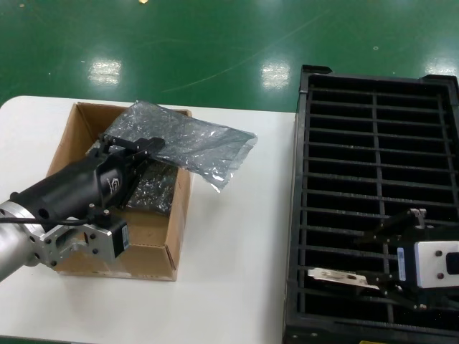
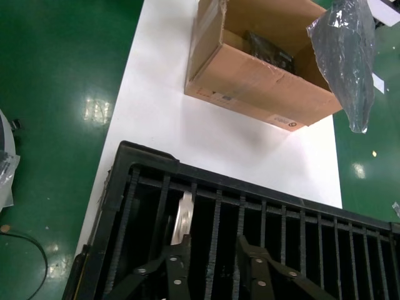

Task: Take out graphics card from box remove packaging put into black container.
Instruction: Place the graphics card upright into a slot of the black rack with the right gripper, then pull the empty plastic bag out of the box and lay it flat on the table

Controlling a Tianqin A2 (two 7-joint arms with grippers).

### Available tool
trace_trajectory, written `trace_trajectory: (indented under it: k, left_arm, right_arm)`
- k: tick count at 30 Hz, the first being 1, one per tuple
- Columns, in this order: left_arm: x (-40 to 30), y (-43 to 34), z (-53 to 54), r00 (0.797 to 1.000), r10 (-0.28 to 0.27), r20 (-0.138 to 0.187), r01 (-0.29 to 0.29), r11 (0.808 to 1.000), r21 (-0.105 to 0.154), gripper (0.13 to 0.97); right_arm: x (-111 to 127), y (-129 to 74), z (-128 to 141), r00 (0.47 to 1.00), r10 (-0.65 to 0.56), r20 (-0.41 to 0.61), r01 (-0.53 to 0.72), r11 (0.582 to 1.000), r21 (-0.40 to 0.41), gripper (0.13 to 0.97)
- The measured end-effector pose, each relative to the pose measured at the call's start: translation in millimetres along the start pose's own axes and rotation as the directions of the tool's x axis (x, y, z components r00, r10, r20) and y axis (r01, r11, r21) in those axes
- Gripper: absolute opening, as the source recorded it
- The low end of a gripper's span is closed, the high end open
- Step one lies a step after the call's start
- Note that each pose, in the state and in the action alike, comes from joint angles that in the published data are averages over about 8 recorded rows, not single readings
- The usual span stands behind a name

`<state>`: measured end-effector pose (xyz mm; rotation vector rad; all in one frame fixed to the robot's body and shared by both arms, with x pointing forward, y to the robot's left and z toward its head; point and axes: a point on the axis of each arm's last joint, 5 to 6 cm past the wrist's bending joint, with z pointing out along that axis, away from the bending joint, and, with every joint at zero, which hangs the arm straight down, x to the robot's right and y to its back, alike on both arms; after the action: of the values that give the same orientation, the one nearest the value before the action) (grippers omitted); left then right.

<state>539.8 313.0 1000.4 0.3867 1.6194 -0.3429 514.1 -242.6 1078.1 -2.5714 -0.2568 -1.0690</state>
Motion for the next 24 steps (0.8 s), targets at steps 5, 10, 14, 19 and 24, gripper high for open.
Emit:
trace_trajectory:
  k: [5, 10, 14, 19, 24]
  left_arm:
    - [0.0, 0.0, 0.0, 1.000, 0.000, 0.000, 0.000, 1.000, 0.000, 0.140]
    - [0.0, 0.0, 0.0, 1.000, 0.000, 0.000, 0.000, 1.000, 0.000, 0.140]
    - [0.0, 0.0, 0.0, 1.000, 0.000, 0.000, 0.000, 1.000, 0.000, 0.140]
    - [0.0, 0.0, 0.0, 1.000, 0.000, 0.000, 0.000, 1.000, 0.000, 0.140]
    - [0.0, 0.0, 0.0, 1.000, 0.000, 0.000, 0.000, 1.000, 0.000, 0.140]
  right_arm:
    - [-1.2, 0.0, -1.1, 1.000, -0.004, -0.003, 0.004, 1.000, 0.008, 0.318]
    - [-2.8, 4.6, -5.0, 0.999, 0.013, -0.042, -0.011, 0.999, 0.034, 0.415]
    - [-5.4, 15.8, -10.6, 0.989, 0.066, -0.134, -0.055, 0.995, 0.081, 0.480]
    - [-16.0, 39.6, -15.6, 0.950, 0.190, -0.247, -0.158, 0.977, 0.145, 0.610]
    - [-30.1, 72.7, -15.0, 0.883, 0.357, -0.304, -0.302, 0.929, 0.212, 0.663]
